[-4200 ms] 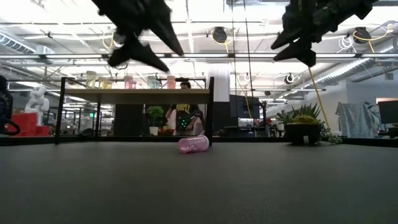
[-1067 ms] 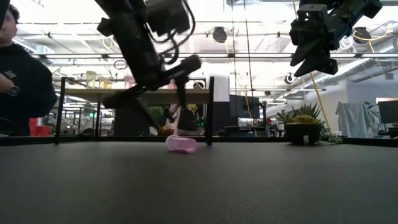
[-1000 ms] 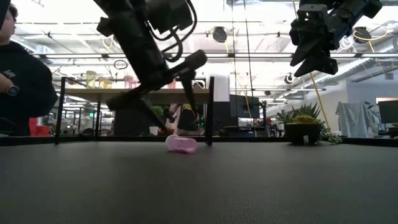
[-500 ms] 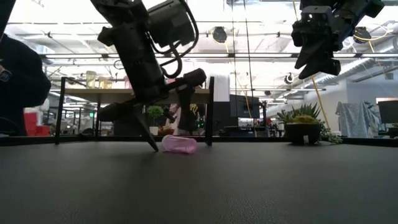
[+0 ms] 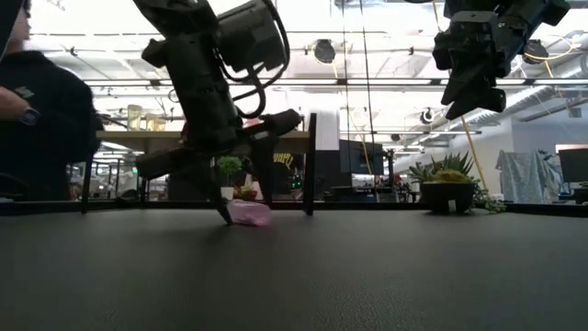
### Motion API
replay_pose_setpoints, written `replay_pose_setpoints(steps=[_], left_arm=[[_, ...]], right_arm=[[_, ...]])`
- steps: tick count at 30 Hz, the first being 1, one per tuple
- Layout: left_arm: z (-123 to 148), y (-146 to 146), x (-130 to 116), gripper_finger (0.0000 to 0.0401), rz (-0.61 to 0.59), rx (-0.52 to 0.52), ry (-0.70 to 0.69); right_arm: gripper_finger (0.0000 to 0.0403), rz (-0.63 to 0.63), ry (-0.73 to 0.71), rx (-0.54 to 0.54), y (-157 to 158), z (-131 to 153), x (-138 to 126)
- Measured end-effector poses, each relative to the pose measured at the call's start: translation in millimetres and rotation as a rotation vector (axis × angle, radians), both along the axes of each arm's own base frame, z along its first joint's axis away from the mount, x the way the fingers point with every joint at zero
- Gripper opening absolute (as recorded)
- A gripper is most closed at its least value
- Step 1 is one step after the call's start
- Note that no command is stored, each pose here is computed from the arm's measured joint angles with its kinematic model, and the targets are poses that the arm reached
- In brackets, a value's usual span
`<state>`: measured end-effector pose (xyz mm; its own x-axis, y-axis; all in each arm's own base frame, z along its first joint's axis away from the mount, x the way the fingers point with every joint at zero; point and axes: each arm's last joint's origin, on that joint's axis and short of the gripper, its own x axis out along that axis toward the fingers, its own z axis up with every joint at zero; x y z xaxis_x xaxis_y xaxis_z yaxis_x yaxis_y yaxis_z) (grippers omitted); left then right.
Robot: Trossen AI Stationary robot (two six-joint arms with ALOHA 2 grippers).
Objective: Pick and place medicine bottles onto shelf by color
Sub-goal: Put the pink medicine bottle aligned with the other pink medicine bottle on the shelf
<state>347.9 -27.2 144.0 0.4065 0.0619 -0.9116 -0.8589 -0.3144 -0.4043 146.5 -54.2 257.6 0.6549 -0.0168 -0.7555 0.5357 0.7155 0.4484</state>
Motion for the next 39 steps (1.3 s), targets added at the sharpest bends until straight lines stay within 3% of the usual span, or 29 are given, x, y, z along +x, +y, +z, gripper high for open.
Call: replay_pose_setpoints(steps=[12, 29, 39], left_arm=[[-2, 22, -4, 0.0193, -0.095, 0.044, 0.067], [-3, 20, -7, 0.0118, -0.124, 0.046, 0.104], [13, 27, -15, 0.0131, -0.139, 0.109, 0.111]], right_arm=[[0.0157, 0.006, 0.007, -0.001, 0, 0, -1], [0.0157, 0.009, 0.008, -0.003, 0, -1, -1], [0.0157, 0.02, 0.008, -0.013, 0, -1, -1]])
